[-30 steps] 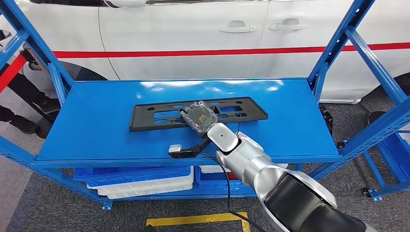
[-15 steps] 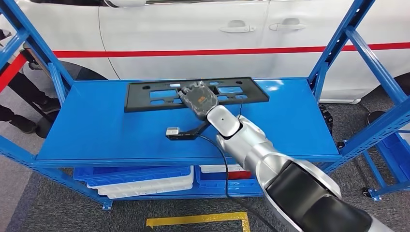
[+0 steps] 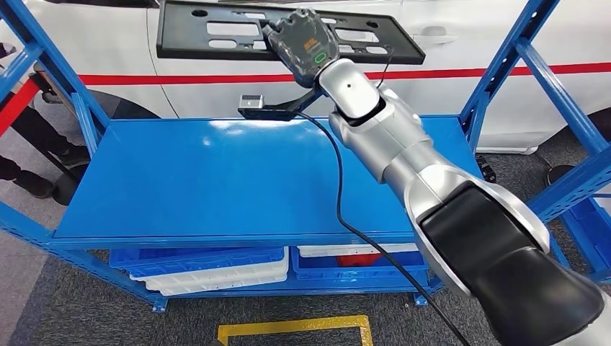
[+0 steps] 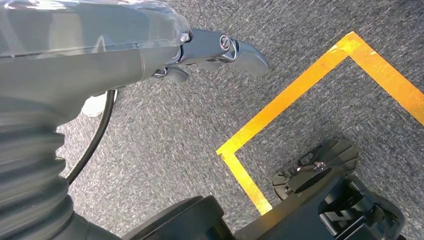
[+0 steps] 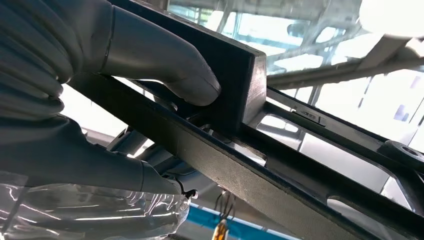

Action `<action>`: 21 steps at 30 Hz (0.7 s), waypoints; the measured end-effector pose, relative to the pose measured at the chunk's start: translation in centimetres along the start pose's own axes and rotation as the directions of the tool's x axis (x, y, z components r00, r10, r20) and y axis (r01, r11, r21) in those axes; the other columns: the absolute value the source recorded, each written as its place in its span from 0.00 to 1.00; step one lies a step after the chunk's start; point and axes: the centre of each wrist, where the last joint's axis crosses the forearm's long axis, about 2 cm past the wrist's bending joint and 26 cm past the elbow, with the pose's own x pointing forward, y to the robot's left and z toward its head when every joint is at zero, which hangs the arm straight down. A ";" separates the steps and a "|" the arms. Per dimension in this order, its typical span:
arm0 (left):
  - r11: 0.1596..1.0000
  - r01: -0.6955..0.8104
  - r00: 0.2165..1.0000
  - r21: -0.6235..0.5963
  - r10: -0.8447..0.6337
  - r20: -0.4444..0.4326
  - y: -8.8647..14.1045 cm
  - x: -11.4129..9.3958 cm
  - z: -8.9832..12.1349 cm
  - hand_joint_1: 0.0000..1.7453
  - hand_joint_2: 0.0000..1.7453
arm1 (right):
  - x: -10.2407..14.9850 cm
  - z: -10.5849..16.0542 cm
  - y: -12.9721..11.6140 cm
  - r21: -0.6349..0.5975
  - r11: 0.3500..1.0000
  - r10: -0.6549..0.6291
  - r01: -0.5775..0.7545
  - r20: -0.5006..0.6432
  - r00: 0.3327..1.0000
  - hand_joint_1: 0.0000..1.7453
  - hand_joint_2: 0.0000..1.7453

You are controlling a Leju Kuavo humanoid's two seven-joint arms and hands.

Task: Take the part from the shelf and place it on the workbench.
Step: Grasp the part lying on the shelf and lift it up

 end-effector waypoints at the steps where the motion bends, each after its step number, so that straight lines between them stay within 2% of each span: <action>1: 1.000 -0.002 1.000 0.000 0.002 -0.001 0.0 0.0 0.0 0.00 1.00 | -0.4 -0.2 -0.4 -0.012 1.000 0.001 -0.001 -0.005 1.000 1.00 1.00; 12: 1.000 -0.029 1.000 0.007 0.029 -0.003 0.1 -0.1 0.0 0.00 1.00 | -3.1 -2.4 -4.8 -0.104 0.993 0.046 -0.049 -0.027 0.999 1.00 1.00; 21: 0.998 -0.058 0.998 0.011 0.059 -0.008 0.1 -0.1 0.0 0.00 1.00 | -3.7 -3.8 -7.5 -0.130 0.987 0.094 -0.093 -0.004 0.996 1.00 1.00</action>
